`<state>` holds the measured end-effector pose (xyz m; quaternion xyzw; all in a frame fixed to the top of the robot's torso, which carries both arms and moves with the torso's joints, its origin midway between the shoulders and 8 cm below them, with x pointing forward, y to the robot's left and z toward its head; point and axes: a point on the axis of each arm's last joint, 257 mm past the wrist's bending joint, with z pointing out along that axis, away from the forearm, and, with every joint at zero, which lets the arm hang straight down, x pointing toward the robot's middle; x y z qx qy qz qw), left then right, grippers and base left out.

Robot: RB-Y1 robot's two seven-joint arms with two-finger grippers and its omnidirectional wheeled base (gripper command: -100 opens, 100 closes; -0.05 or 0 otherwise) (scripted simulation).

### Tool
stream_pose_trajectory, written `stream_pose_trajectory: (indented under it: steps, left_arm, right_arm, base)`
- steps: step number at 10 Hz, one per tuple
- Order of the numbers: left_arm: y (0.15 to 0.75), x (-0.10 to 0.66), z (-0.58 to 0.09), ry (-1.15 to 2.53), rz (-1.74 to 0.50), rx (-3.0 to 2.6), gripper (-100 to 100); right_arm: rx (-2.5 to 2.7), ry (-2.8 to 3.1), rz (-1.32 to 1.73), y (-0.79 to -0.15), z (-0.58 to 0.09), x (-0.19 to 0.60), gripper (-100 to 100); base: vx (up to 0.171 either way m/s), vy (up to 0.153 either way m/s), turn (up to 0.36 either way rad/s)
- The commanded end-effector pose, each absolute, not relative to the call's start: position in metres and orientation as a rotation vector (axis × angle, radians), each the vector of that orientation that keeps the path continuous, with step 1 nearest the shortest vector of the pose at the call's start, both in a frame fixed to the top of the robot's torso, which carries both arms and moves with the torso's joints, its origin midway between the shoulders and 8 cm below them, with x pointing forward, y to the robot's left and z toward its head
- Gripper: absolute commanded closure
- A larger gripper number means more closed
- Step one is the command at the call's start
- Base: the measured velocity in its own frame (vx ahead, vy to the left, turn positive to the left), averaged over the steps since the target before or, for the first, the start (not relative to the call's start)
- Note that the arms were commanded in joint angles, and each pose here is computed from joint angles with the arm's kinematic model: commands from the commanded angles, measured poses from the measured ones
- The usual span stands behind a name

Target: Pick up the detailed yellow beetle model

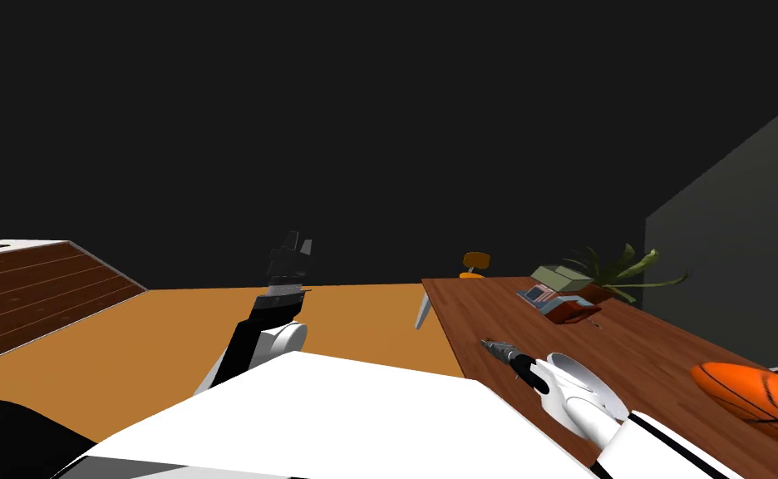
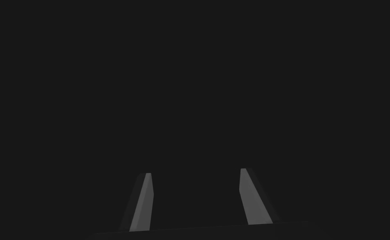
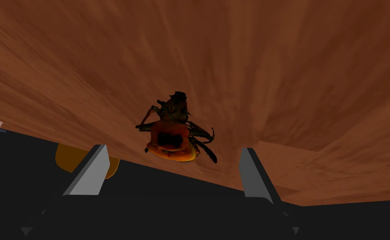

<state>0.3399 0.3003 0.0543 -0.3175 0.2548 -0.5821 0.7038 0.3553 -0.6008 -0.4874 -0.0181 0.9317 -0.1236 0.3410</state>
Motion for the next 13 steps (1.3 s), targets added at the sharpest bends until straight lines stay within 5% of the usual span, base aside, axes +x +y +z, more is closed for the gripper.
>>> stream_pose_trajectory:
  steps: [1,7,8,12,13]
  left_arm:
    - [0.3,0.34,0.054,0.567,-1.295,-0.706,0]
    - [0.3,0.34,0.054,0.567,-1.294,-0.706,0]
    - [0.3,0.34,0.054,0.567,-1.294,-0.707,0]
    - [0.3,0.34,0.054,0.567,-1.294,-0.707,0]
    - [0.3,0.34,0.054,0.567,-1.294,-0.707,0]
  right_arm:
    - [0.014,2.431,-0.352,-0.612,-0.489,0.344,-100]
    - [0.144,2.437,-0.396,-0.63,-0.494,0.323,-100]
    - [0.146,2.437,-0.397,-0.631,-0.494,0.323,100]
    - [0.142,2.438,-0.397,-0.63,-0.494,0.323,100]
    - [0.143,2.438,-0.397,-0.63,-0.494,0.323,0]
  base:
    - [-0.129,-0.062,0.37]
    - [-0.088,-0.029,0.183]
    - [-0.008,-0.002,0.003]
    - [0.0,0.0,0.0]
    - [0.0,0.0,0.0]
